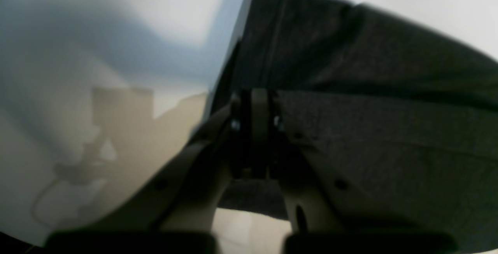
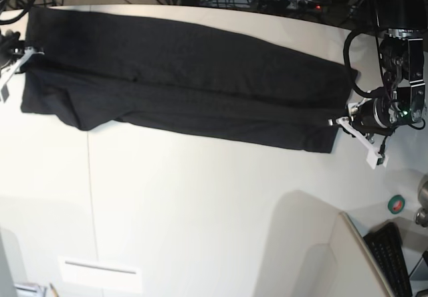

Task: Layout the t-shirt on the table in an organized manner, then fold the t-shirt properly
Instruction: 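Lay the folded shirt down and straighten its edge with both grippers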

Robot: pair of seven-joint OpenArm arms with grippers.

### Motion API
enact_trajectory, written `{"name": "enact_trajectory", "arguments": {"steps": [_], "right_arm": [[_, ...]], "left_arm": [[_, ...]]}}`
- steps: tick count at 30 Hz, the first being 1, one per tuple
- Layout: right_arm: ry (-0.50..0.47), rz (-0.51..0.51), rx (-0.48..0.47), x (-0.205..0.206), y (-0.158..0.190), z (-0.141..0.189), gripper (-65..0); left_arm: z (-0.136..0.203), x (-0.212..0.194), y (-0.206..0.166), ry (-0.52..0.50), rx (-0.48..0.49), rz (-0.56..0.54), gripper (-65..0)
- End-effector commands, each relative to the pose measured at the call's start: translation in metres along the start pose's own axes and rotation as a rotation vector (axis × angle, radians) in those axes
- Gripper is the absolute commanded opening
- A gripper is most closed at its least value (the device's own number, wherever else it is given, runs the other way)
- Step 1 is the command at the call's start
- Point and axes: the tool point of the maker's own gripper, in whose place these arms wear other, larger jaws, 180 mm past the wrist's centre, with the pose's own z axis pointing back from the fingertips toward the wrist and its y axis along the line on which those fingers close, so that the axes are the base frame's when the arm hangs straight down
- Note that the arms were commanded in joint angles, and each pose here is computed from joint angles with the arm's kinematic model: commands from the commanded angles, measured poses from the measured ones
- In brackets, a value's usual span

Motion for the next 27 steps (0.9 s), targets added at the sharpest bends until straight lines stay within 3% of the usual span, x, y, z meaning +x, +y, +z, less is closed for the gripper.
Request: {"name": "enact_trajectory", "arguments": {"steps": [1,27], "right_arm": [[-0.027,0.0,-0.005,0.007,-0.002,0.002,-65.0],[0.023,-0.03,0.012,-0.016,0.004,-0.001,-65.0]], "left_arm": [[0.007,0.021,0.005,-0.06,0.013,-0.01,-65.0],[0.009,0.021,0.015,-0.051,0.033,-0.004,-65.0]]}}
